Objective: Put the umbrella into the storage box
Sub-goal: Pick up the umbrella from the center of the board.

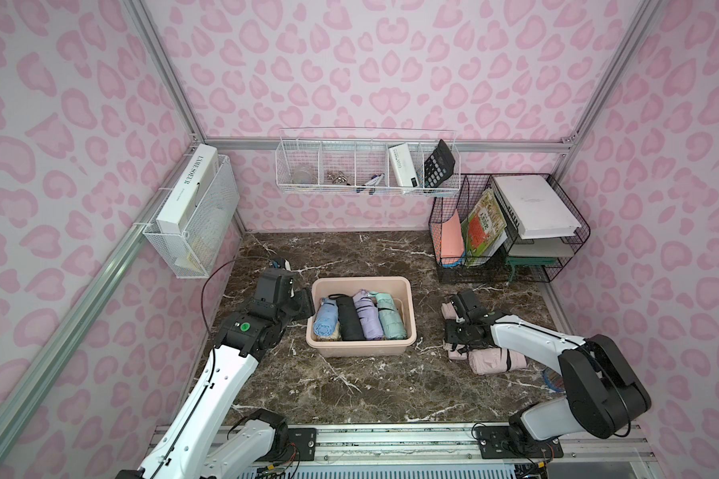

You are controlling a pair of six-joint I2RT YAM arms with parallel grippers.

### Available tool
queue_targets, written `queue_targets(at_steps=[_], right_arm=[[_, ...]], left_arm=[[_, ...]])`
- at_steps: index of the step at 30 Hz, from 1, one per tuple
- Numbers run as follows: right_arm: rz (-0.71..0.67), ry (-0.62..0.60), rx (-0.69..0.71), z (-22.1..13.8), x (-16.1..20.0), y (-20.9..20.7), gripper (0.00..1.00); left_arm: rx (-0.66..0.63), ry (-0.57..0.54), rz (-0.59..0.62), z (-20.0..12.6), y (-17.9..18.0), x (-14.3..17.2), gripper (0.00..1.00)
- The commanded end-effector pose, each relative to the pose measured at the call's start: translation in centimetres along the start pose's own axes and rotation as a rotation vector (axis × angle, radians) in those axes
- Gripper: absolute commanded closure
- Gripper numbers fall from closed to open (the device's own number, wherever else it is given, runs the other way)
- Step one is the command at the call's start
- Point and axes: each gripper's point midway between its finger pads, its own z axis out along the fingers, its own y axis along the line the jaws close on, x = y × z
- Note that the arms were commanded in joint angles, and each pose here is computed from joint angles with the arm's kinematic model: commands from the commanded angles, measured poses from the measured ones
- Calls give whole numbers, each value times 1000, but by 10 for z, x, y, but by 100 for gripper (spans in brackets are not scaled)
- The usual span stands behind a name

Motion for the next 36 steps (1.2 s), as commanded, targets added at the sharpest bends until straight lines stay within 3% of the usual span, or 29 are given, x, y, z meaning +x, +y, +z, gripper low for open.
queue_targets(at_steps=[1,14,23,27,36], right_arm=[[1,-16,-26,-1,-3,5,50],[-13,-196,-125,-44,-31,18,68],[-129,-435,-287,-114,-72,50,75],[-240,-554,-330,-151,-89,72,77],[-597,-676,-423,-208,-90,148,77]], left_arm=[[31,-23,-10,-6,-5,-7,32],[133,-67,-46,-11,-20,-9,33],[354,-89,-47,-16,-64,-28,33],[452,-93,-32,-23,-87,-36,33],[766,-51,207,-57,-183,-26,31]])
